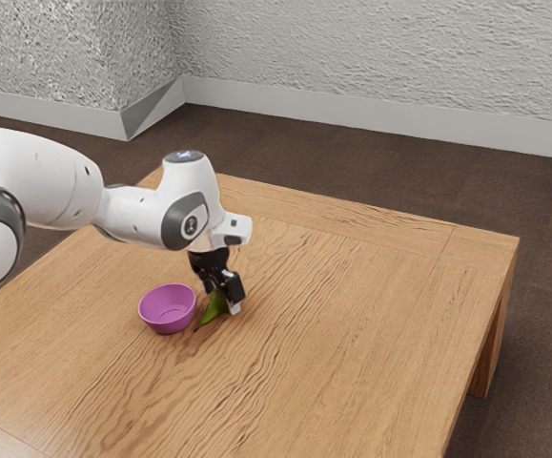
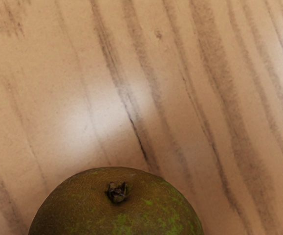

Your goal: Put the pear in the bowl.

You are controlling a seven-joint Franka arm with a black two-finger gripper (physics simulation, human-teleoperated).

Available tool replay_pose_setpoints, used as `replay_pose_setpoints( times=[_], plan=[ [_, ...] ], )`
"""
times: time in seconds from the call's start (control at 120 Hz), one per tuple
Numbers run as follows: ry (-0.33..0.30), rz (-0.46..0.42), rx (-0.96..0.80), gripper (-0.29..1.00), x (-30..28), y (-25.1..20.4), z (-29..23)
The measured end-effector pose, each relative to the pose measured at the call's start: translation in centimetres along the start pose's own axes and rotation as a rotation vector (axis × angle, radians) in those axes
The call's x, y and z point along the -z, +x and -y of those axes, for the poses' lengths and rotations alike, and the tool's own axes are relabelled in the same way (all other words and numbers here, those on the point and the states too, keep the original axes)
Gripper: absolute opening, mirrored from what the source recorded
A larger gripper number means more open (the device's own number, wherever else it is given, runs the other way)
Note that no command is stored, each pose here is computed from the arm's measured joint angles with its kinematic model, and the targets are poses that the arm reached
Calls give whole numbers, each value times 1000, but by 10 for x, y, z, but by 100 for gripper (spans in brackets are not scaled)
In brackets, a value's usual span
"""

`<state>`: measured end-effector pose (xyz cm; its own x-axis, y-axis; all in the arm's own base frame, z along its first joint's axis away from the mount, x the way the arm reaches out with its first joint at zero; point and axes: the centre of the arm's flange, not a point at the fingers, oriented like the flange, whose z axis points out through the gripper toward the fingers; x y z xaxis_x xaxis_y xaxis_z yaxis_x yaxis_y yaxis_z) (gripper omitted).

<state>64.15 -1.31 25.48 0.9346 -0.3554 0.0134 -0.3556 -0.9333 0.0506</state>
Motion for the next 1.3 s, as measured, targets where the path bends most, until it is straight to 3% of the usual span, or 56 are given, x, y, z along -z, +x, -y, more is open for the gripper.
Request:
replay_pose_setpoints(
  times=[0.633, 0.733, 0.983, 1.3],
  plan=[
    [10, -16, -93, 70, -7, 2, 7],
    [10, -18, -99, 65, -6, 2, 7],
    [16, -21, -116, 37, -4, 3, 8],
    [38, -37, -122, 26, 9, 4, 8]
  ],
)
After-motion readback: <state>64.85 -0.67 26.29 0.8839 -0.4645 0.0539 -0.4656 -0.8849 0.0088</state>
